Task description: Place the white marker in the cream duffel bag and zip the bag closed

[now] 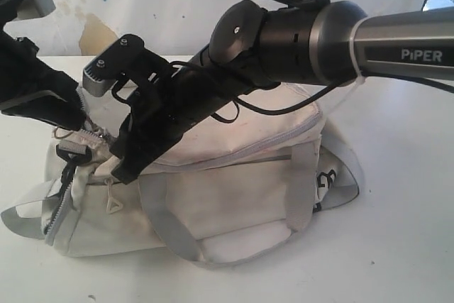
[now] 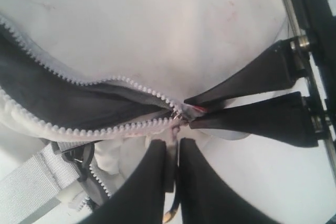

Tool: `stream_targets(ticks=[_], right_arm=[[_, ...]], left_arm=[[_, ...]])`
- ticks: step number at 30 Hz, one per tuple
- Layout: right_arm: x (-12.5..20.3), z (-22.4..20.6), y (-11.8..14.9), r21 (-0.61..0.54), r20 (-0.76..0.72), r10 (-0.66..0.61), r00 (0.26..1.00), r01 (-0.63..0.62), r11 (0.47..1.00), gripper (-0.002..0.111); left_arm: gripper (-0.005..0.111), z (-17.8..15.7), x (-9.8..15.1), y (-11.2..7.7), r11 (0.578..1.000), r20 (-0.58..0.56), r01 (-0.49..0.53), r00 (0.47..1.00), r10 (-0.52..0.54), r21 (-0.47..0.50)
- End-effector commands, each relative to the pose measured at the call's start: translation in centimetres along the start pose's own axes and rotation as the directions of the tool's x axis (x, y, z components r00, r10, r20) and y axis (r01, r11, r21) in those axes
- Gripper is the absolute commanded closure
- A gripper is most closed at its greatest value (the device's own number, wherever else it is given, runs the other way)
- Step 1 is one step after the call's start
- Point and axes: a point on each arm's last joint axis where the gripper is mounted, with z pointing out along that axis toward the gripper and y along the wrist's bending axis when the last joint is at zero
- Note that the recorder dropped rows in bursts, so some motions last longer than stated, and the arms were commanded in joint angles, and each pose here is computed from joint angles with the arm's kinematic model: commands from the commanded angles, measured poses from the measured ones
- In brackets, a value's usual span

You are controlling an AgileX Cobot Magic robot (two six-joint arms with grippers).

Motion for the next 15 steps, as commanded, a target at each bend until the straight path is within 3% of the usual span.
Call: stream_targets(ticks=[1, 8, 15], right_arm=[[0.3, 0.0, 0.3, -0.024, -0.034, -0.003, 0.999, 0.002, 1.000, 0.108], [0.6, -0.4, 0.2, 0.000, -0.084, 0.019, 0.996, -0.019, 1.000, 0.108], [0.0, -1.1, -0.1, 0.054, -0.047, 0.018, 0.999, -0.016, 0.998, 0.108]], left_arm=[[0.107, -0.4, -0.3, 0.0, 0.999, 0.047, 0.048, 0.998, -0.047, -0.014], [0.107, -1.7, 0.2, 0.2, 0.981, 0.060, 0.194, 0.979, -0.193, -0.014], [0.107, -5.2, 1.3, -0.3, 0.978, 0.149, 0.204, 0.969, -0.197, -0.034]])
